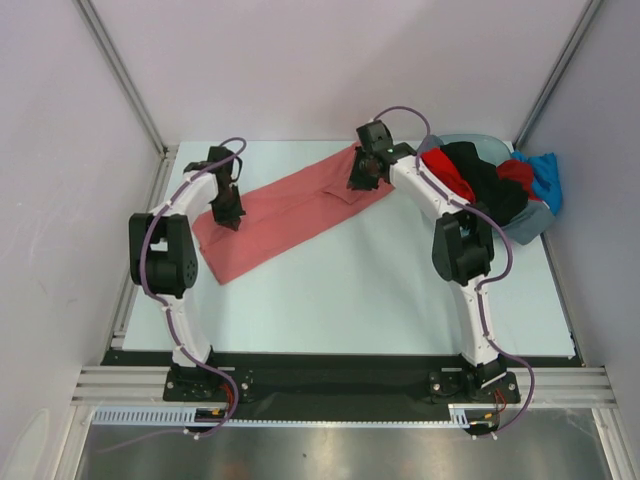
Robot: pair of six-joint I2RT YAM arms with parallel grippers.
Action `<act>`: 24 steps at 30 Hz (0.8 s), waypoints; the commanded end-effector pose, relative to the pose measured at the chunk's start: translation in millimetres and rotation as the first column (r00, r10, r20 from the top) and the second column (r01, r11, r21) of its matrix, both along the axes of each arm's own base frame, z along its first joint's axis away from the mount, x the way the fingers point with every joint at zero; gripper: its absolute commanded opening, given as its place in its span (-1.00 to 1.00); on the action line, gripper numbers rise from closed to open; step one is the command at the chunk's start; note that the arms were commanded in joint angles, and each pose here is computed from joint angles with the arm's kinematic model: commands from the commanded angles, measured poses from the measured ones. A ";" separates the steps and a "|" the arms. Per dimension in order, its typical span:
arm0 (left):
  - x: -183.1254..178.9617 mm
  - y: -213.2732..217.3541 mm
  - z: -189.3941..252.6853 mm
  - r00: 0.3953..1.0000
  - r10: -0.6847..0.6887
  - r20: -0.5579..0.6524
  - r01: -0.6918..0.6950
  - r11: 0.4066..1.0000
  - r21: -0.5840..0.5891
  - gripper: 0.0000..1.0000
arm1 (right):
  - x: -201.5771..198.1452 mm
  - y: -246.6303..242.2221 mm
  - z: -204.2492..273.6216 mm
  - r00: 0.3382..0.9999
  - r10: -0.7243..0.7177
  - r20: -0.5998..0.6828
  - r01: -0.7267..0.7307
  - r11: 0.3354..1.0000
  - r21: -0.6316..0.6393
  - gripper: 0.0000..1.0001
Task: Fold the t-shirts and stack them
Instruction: Fold the tshirt
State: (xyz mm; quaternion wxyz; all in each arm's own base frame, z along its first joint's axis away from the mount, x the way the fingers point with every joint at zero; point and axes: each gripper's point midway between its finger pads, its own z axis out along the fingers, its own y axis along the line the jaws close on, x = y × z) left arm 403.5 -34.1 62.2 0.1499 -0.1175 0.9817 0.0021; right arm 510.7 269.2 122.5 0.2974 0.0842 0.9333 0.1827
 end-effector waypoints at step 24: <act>12.7 15.3 -70.6 0.976 0.115 -0.185 -0.101 0.991 0.084 -0.99 | -43.1 10.6 5.0 0.998 0.063 0.024 -0.064 0.996 0.054 -0.67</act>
